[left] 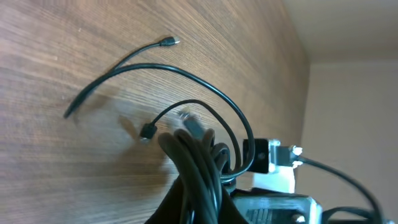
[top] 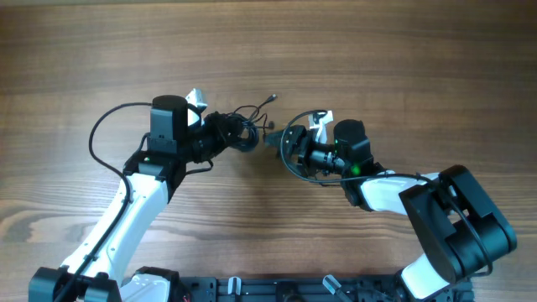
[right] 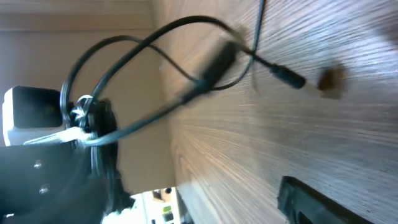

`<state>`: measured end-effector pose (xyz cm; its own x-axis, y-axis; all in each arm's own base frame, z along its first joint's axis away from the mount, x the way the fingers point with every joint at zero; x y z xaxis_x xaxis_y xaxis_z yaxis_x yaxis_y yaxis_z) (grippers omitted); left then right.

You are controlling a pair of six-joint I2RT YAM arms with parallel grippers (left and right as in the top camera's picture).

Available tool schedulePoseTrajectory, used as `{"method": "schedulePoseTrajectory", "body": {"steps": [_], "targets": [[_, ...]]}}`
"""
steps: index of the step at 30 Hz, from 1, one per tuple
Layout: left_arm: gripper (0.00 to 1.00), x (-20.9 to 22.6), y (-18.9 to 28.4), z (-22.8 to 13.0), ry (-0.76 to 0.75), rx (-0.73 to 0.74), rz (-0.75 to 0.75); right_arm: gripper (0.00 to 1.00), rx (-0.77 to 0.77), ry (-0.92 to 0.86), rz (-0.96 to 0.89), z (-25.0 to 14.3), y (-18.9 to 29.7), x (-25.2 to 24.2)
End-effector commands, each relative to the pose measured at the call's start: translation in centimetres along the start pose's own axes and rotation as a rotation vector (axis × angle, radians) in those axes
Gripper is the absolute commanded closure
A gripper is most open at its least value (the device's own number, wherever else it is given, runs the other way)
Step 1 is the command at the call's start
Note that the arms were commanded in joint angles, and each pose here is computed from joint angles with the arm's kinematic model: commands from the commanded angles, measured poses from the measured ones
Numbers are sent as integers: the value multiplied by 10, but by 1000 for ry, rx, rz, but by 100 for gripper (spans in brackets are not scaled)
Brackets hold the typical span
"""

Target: Untangle cables

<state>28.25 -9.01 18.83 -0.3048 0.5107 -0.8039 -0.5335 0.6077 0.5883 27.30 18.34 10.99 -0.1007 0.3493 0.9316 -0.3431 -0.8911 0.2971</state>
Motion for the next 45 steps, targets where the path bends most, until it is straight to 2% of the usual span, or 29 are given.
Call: {"method": "schedulePoseTrajectory", "body": {"steps": [1, 4, 8, 9, 12, 15, 17, 19, 23, 28, 29, 30, 31, 32, 34, 36, 37, 40, 42, 44, 45], "targets": [[96, -5, 3, 0, -212, -6, -18, 0, 17, -59, 75, 1, 0, 10], [96, -6, 3, -1, -232, 9, -30, 0, -8, -93, 136, 6, 1, 20], [96, -11, 4, -10, -350, 123, -128, 1, -22, -189, 130, 7, 1, 20], [96, -11, 4, -11, -352, 133, -134, 4, -30, -194, 128, 8, 1, 19], [96, -8, 4, -15, -341, 158, -113, 29, -110, -255, 121, 14, 2, 19], [96, -10, -2, -32, -395, 227, -108, 45, -138, -248, 134, 17, 2, 21], [96, -13, -5, -40, -414, 252, -113, 60, -138, -247, 134, 17, 2, 21], [96, -13, -6, -42, -421, 246, -102, 95, -130, -244, 135, 16, 2, 22], [96, -9, -8, -35, -422, 163, -28, 96, -94, -118, 137, 13, 2, 22], [95, -9, -8, -35, -342, 164, -19, 95, -70, 189, 182, 15, 7, 27], [96, -9, -8, -35, -344, 164, -19, 80, -50, 231, 192, 13, 7, 28], [96, -9, -8, -35, -349, 164, -20, 51, -33, 262, 186, 11, 7, 26], [96, -9, -8, -35, -388, 167, -25, 37, -22, 282, 167, 10, 6, 22], [96, -10, -8, -36, -443, 181, -47, 31, -14, 324, 159, 9, 6, 20], [96, -14, -5, -41, -523, 253, -133, 29, 37, 447, 201, 4, 7, 22], [96, -14, -2, -41, -531, 289, -185, 30, 104, 529, 257, -2, 8, 24], [96, -14, -1, -39, -527, 282, -183, 34, 118, 546, 270, -3, 8, 25], [96, -9, 3, -27, -499, 245, -175, 37, 135, 548, 283, -4, 9, 25], [96, -7, 8, -20, -454, 235, -187, 50, 135, 546, 283, -4, 9, 25], [96, -12, 11, -22, -458, 286, -264, 59, 138, 520, 283, -4, 9, 25], [96, -14, 11, -25, -460, 314, -294, 59, 140, 503, 283, -4, 9, 26]]}}
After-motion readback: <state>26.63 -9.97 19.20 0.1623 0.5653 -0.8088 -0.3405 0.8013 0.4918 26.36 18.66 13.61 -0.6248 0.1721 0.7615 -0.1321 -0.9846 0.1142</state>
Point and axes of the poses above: each gripper's point midway between its finger pads, its own y axis back along the fingers, its own x axis along the line the jaws close on, z = x × y, the point moved 10 cm from there along y, back along the fingers, and after that the axes turned 13 degrees about y, right-handed, at the moved point
